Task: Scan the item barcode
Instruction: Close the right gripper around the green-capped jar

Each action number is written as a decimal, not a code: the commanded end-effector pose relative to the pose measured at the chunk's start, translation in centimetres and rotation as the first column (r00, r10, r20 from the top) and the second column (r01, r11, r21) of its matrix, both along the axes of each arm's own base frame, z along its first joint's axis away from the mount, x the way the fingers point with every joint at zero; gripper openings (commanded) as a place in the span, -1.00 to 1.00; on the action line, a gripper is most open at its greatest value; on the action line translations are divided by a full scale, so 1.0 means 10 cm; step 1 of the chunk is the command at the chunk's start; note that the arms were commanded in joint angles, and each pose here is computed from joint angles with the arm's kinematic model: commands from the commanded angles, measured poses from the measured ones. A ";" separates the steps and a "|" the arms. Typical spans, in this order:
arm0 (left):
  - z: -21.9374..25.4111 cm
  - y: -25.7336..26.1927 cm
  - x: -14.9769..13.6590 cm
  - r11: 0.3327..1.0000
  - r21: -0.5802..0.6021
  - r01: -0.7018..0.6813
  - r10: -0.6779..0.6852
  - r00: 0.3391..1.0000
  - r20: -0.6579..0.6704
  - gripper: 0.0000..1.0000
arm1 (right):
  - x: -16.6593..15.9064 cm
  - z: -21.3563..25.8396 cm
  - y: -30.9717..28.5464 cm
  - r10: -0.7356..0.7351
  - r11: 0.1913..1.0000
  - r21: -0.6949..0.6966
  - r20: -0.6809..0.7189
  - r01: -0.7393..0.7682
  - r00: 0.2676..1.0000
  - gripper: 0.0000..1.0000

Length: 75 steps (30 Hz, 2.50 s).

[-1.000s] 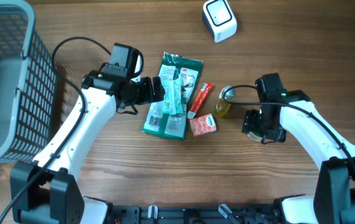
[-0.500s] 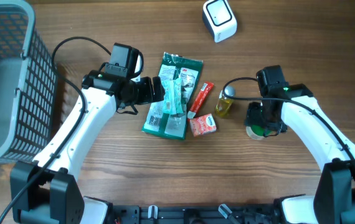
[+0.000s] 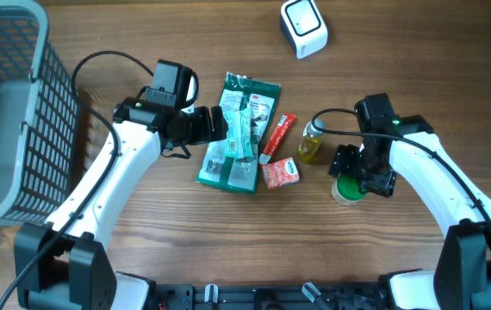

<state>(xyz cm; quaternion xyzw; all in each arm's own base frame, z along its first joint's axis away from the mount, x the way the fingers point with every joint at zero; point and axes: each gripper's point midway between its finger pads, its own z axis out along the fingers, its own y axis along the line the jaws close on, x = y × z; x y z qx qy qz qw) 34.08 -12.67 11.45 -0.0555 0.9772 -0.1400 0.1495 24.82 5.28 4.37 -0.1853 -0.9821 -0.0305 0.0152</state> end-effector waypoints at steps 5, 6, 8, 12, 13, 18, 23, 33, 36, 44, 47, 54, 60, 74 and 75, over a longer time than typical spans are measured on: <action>0.01 -0.01 0.02 1.000 -0.005 0.009 -0.009 1.000 0.004 1.00 | 0.09 0.02 0.03 0.298 0.954 0.011 0.052 -0.299 0.953 0.94; 0.01 -0.01 0.02 1.000 -0.005 0.009 -0.009 1.000 0.003 1.00 | 0.09 0.02 0.04 0.298 0.954 0.017 0.052 -0.299 0.953 0.89; 0.01 -0.01 0.02 1.000 -0.005 0.009 -0.009 1.000 0.004 1.00 | 0.08 0.02 0.06 0.298 0.954 0.026 0.049 -0.300 0.953 0.79; 0.01 -0.01 0.02 1.000 -0.005 0.008 -0.008 1.000 0.004 1.00 | 0.03 -0.02 0.05 0.319 0.947 0.027 0.035 -0.320 0.947 0.61; 0.01 -0.01 0.02 1.000 -0.005 0.008 -0.008 1.000 0.004 1.00 | 0.03 -0.02 0.05 0.319 0.947 0.027 0.038 -0.320 0.947 0.56; 0.01 -0.01 0.02 1.000 -0.005 0.008 -0.008 1.000 0.003 1.00 | 0.06 -0.02 0.03 0.305 0.952 0.012 0.043 -0.306 0.951 0.42; 0.01 -0.01 0.02 1.000 -0.005 0.009 -0.009 1.000 0.004 1.00 | 0.06 -0.03 -0.02 0.271 0.963 -0.016 0.035 -0.270 0.962 0.41; 0.01 -0.01 0.02 1.000 -0.005 0.008 -0.008 1.000 0.004 1.00 | -0.04 -0.02 0.03 0.266 0.964 0.024 0.003 -0.266 0.964 0.38; 0.01 -0.01 0.02 1.000 -0.005 0.008 -0.008 1.000 0.003 1.00 | -0.02 -0.02 0.01 0.208 0.978 0.008 0.001 -0.208 0.978 0.30; 0.01 -0.01 0.02 1.000 -0.005 0.008 -0.008 1.000 0.004 1.00 | 0.17 -0.02 -0.17 0.061 0.993 -0.105 0.070 -0.053 0.996 0.25; 0.01 -0.01 0.02 1.000 -0.005 0.008 -0.008 1.000 0.004 1.00 | 0.27 -0.02 -0.16 0.051 0.994 -0.100 0.107 -0.040 0.993 0.24; 0.01 -0.01 0.02 1.000 -0.005 0.009 -0.009 1.000 0.004 1.00 | 0.30 0.15 0.05 0.261 0.965 0.005 0.117 -0.263 0.958 0.93; 0.01 -0.01 0.02 1.000 -0.005 0.009 -0.009 1.000 0.004 1.00 | 0.16 0.05 0.00 0.266 0.964 -0.003 0.062 -0.266 0.962 0.86; 0.01 -0.01 0.02 1.000 -0.005 0.008 -0.008 1.000 0.004 1.00 | 0.15 -0.11 -0.16 0.264 0.962 -0.094 0.057 -0.258 0.963 0.93; 0.01 -0.01 0.02 1.000 -0.005 0.009 -0.009 1.000 0.003 1.00 | 0.15 -0.11 -0.16 0.264 0.962 -0.093 0.058 -0.258 0.963 0.93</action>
